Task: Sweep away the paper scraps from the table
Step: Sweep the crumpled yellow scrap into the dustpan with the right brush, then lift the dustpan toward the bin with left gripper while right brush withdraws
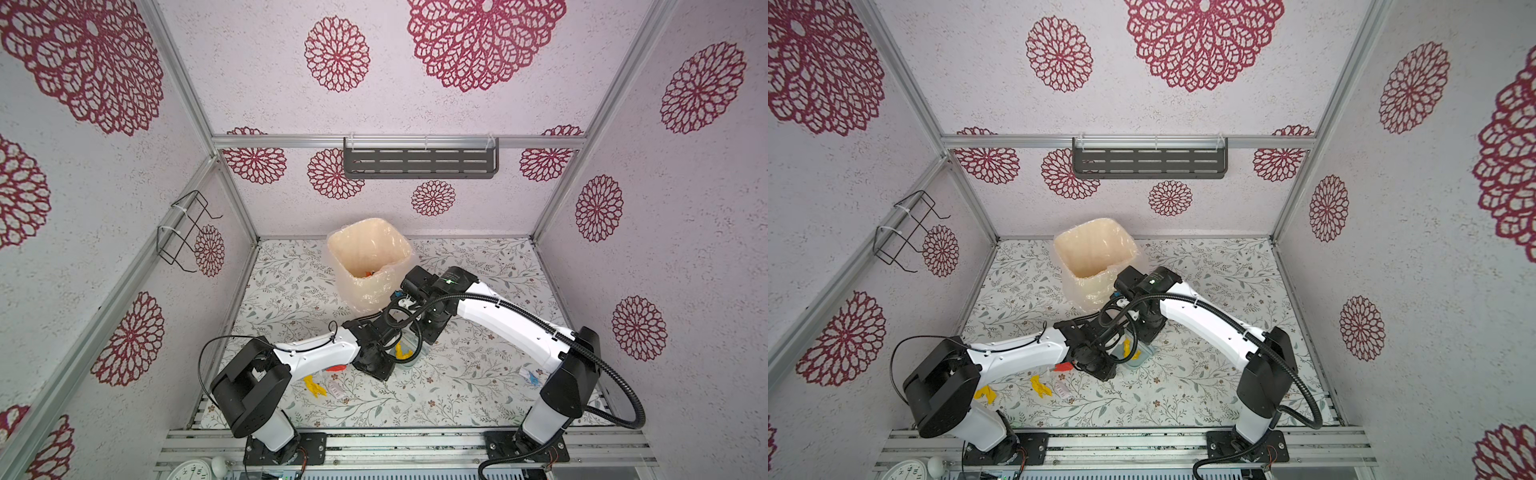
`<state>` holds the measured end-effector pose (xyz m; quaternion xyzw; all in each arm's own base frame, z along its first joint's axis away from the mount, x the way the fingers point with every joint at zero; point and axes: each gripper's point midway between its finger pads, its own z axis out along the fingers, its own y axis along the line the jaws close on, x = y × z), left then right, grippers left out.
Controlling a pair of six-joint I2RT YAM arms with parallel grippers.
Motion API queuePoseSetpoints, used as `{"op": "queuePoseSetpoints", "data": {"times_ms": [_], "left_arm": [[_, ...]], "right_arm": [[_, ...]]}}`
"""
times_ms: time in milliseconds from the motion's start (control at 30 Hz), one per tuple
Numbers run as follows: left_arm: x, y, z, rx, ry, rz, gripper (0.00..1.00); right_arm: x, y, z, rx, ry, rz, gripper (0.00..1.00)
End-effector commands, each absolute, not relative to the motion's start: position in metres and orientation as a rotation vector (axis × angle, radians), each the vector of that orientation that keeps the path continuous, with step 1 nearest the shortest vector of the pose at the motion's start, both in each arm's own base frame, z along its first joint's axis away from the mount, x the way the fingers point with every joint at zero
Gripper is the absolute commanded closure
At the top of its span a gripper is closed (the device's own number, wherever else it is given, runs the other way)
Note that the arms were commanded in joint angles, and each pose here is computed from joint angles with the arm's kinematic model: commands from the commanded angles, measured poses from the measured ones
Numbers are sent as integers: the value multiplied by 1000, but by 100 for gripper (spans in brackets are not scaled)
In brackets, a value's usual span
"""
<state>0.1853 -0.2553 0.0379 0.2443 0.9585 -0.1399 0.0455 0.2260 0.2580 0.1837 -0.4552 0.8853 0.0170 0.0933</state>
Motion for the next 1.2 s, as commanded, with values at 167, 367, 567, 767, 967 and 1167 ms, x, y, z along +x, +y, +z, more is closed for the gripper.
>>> {"op": "queuePoseSetpoints", "data": {"times_ms": [167, 367, 567, 767, 967, 1167], "left_arm": [[191, -261, 57, 742, 2842, -487, 100], [185, -264, 84, 767, 2746, -508, 100], [169, -263, 119, 780, 2679, -484, 100], [154, -253, 168, 754, 2612, -468, 100], [147, -243, 216, 702, 2554, -489, 100], [146, -229, 254, 659, 2516, -474, 100]], "right_arm": [[230, 214, 214, -1157, 2652, 44, 100], [241, 193, 223, -972, 2642, 153, 100], [252, 174, 230, -787, 2603, 245, 100], [253, 163, 228, -688, 2589, 318, 100], [251, 155, 224, -645, 2594, 360, 100], [249, 151, 225, -612, 2586, 397, 100]]}}
